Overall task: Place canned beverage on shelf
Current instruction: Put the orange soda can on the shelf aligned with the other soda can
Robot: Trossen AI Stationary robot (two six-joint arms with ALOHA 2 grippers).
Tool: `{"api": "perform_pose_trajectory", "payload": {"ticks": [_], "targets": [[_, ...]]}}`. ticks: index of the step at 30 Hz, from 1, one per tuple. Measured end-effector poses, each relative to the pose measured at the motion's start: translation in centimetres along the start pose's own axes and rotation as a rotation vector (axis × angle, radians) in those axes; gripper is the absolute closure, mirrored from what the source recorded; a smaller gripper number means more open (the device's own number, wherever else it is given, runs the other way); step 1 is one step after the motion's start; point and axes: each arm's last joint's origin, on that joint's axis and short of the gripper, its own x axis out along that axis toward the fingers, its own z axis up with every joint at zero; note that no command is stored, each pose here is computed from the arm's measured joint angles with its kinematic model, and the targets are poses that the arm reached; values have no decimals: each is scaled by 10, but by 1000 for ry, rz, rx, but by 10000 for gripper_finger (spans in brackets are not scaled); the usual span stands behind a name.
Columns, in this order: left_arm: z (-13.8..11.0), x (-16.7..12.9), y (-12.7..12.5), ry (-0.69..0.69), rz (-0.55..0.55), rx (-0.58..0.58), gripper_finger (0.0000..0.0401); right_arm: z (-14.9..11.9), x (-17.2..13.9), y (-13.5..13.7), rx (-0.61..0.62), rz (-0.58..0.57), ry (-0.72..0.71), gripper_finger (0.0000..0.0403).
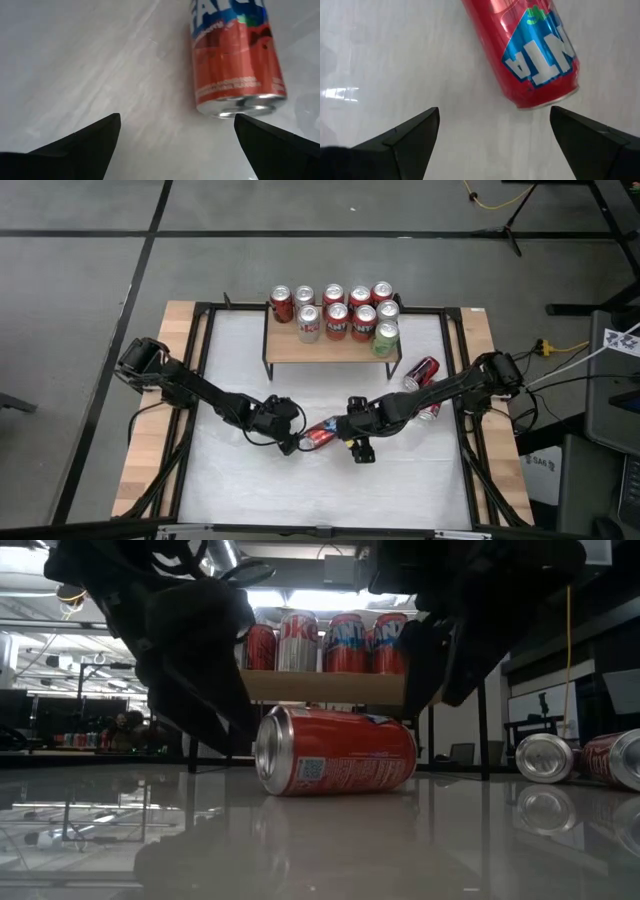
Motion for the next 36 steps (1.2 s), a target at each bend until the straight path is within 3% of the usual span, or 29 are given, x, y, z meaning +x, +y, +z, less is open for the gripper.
{"api": "perform_pose_trajectory", "payload": {"ticks": [11, 36], "targets": [[2, 1, 3, 0, 10, -6, 16, -2, 17, 1, -1, 31, 53, 33], [-4, 1, 6, 67, 37, 10, 16, 11, 6, 4, -28, 70, -99, 33]]}}
